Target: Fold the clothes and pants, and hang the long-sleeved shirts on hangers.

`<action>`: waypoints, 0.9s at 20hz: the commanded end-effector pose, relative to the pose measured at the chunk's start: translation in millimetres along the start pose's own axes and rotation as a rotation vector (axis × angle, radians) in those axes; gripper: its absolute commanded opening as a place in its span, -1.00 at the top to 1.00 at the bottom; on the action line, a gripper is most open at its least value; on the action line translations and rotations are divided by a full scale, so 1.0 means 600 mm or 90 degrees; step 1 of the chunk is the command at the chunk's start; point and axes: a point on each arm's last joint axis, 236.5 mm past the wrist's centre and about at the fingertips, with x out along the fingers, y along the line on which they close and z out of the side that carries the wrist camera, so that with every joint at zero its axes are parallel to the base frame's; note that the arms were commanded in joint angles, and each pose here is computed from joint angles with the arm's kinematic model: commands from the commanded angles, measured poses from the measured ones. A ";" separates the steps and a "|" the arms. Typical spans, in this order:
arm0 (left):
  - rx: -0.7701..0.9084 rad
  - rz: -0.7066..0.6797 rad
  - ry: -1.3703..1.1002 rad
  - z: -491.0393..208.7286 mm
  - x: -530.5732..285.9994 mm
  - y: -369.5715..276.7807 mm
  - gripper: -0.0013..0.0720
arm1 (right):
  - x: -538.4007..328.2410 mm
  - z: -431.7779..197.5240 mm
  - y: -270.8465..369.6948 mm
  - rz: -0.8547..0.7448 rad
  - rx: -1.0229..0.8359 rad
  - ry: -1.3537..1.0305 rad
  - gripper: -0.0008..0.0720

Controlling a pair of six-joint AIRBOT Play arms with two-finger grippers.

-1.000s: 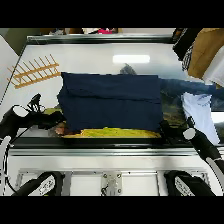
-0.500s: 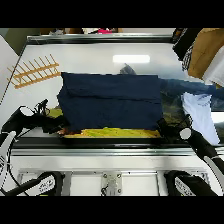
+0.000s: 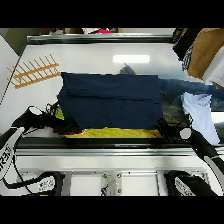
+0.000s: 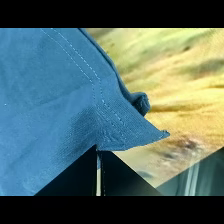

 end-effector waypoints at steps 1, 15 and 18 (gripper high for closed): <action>0.020 0.005 0.010 -0.004 0.016 -0.010 0.14 | -0.004 0.003 0.008 0.006 -0.031 -0.001 0.93; 0.107 -0.018 -0.026 -0.155 -0.184 -0.119 0.93 | -0.220 -0.033 -0.024 -0.135 -0.353 0.162 0.93; 0.137 -0.015 -0.046 -0.177 -0.190 -0.152 0.93 | -0.246 -0.048 -0.032 -0.143 -0.360 0.177 0.93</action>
